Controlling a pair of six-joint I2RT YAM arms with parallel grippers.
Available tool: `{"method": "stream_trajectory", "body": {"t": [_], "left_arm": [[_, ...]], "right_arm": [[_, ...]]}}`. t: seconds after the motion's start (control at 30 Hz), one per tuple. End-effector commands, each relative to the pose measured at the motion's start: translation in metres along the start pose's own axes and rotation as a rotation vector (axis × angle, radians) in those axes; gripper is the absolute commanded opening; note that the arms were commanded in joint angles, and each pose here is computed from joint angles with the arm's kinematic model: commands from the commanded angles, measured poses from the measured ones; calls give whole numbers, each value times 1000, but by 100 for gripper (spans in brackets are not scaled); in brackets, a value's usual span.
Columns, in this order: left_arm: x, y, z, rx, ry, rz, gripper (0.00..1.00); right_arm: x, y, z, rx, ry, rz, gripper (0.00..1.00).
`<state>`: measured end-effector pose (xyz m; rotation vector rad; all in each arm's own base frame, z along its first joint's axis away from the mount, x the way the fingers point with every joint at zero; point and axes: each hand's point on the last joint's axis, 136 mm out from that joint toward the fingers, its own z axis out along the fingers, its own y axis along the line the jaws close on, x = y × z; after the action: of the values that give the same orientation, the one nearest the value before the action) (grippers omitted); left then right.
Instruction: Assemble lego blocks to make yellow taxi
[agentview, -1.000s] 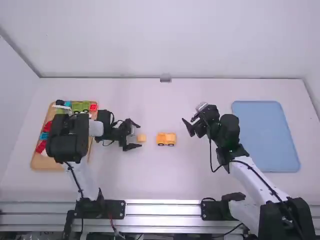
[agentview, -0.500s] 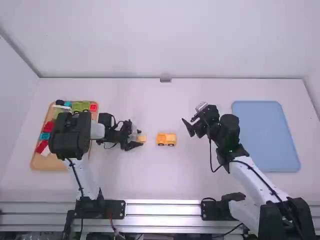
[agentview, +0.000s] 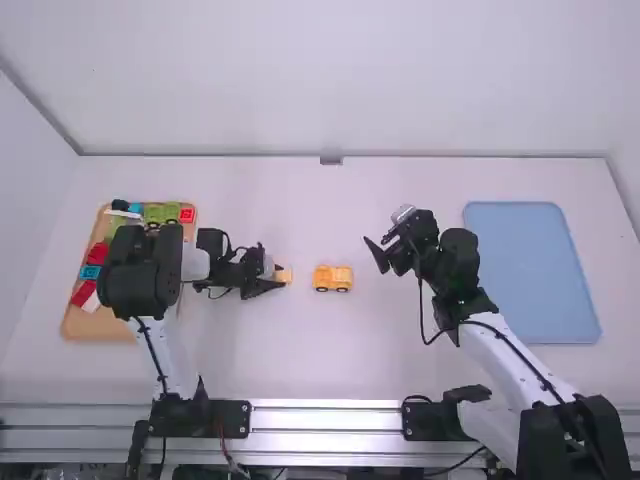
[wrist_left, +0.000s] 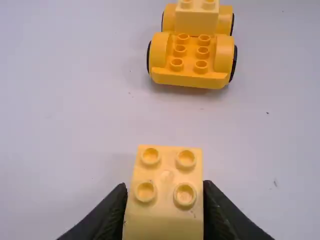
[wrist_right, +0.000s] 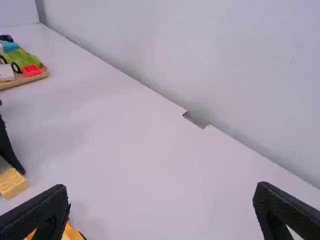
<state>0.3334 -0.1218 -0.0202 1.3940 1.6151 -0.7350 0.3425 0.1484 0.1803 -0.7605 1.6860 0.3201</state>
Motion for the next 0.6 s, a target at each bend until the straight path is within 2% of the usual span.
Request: {"method": "stream_trajectory", "body": {"t": [0.0,0.13,0.33,0.57], "left_arm": [[13,-12,5,22,38,-31,32],[2,-12,-1,24,40,-52,15],[-27,-6,-15,8,31,-25,15],[-64,-7,-12,23,-28,13,15]], "right_arm": [[-5,2,-3,-4,-17,-4,98],[-6,1,-3,0,-22,-7,98],[0,3,-3,-9,2,5,98],[32,61,2,-315,45,-153,98]]}}
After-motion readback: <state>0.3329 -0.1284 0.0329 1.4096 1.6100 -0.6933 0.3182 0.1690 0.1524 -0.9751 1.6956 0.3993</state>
